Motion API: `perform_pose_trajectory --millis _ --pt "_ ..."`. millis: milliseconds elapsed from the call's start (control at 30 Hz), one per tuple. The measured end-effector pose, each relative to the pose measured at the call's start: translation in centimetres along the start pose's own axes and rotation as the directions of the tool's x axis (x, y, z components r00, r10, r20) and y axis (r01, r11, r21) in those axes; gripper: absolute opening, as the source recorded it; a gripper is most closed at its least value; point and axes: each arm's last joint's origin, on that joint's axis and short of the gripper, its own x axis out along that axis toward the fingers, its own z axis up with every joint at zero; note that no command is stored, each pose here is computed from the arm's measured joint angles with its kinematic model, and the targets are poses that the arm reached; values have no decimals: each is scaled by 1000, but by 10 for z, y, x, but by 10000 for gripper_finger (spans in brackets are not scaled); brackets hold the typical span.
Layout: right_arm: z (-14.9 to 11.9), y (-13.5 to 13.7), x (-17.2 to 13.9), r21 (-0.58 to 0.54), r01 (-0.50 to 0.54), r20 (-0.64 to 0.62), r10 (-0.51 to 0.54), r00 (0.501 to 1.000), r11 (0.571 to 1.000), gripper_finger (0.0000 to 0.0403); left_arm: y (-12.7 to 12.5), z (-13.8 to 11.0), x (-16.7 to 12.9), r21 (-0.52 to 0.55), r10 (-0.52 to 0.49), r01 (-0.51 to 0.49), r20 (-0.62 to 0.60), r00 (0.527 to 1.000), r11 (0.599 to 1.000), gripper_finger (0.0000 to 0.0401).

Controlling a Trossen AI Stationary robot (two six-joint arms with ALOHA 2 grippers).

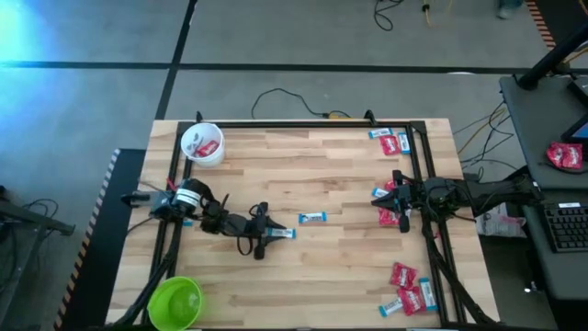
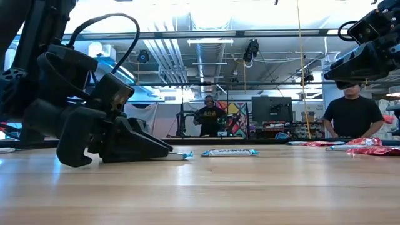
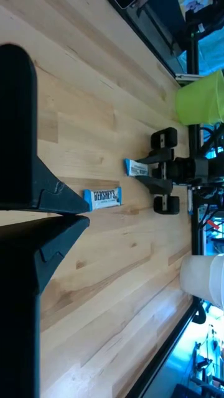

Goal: Sort candy by brand, put in halloween buckets
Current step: Put the blue chocolate bar into the green bucket

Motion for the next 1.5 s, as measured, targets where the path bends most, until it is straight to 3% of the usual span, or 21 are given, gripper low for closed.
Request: perform_pose_trajectory --millis 133,467,833,1067,1200,1500 --pt "0 0 0 0 0 0 0 1000 1000 9 0 4 -2 -72 0 -1 -9 1000 997 83" --pt "0 0 0 0 0 0 0 1000 1000 9 -4 33 -39 -76 -38 34 -61 997 997 80" --pt "0 0 0 0 0 0 0 1000 1000 9 -33 104 -73 -48 -133 126 -191 972 991 80" --pt "0 0 0 0 0 0 0 1000 1000 9 -71 170 -104 -65 -180 168 -418 890 984 80" --pt "0 0 0 0 0 0 0 1000 1000 9 -97 201 -131 -134 -224 181 -493 841 974 81" --pt "0 0 0 0 0 0 0 1000 1000 9 -147 221 -186 -301 -230 24 -674 702 953 81"
